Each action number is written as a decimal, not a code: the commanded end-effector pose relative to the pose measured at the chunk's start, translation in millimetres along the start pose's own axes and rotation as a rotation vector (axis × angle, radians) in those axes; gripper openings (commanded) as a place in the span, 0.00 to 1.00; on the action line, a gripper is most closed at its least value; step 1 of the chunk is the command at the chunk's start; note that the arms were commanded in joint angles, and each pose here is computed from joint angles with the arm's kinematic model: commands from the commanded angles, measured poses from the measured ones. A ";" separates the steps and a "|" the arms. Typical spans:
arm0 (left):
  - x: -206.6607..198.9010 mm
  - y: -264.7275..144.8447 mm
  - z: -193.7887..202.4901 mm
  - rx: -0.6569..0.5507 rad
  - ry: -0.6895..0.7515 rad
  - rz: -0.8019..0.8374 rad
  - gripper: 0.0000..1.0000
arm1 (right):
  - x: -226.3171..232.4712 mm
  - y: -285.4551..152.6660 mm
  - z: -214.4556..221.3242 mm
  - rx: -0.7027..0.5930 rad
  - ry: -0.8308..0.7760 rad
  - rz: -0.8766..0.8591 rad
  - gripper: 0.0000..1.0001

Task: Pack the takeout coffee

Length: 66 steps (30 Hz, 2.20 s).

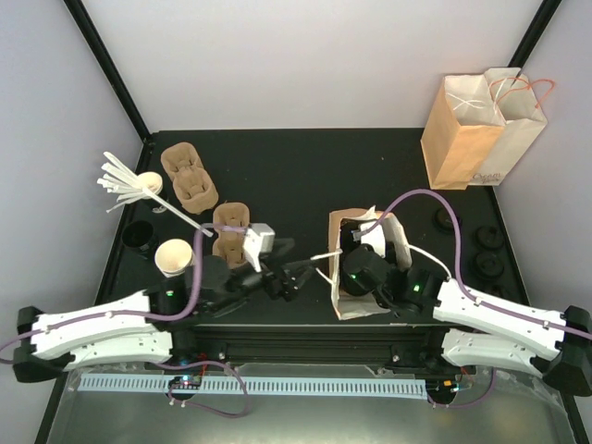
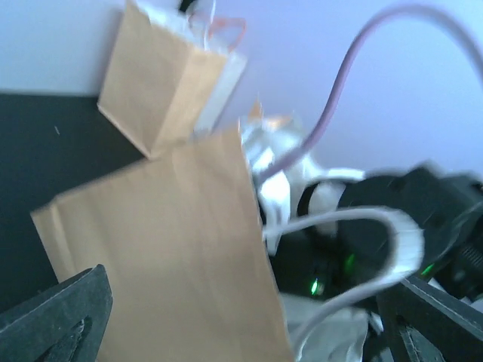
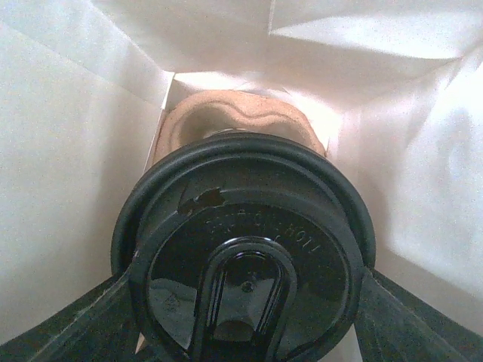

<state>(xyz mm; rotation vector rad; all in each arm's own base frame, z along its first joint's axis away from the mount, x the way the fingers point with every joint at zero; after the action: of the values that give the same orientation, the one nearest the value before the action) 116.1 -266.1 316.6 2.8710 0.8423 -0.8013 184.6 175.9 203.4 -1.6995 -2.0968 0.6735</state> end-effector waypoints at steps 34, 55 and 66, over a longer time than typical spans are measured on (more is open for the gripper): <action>263.9 224.8 0.0 0.613 -0.420 -0.013 0.69 | 32.7 -6.8 35.0 0.002 -0.159 0.053 0.38; 212.8 216.3 48.7 0.770 -0.594 0.224 0.02 | 32.4 -5.2 28.9 0.024 -0.171 0.094 0.39; 202.0 207.0 46.7 0.771 -0.620 0.260 0.02 | 47.6 5.1 31.8 0.057 -0.222 0.103 0.39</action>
<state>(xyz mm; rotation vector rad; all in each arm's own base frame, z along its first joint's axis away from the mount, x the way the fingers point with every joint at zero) 361.8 -344.2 121.1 2.8222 0.2731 -2.2187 165.9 219.8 199.2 -1.8423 -2.1547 0.8234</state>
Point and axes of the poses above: each gripper's point midway between its finger pads, its own y axis out along the fingers, its own x axis along the line the jaws close on, z = x × y, the point moved 4 cm from there along -y, back along the fingers, and after that the axes turned 2 degrees about y, right-handed, at the moved point
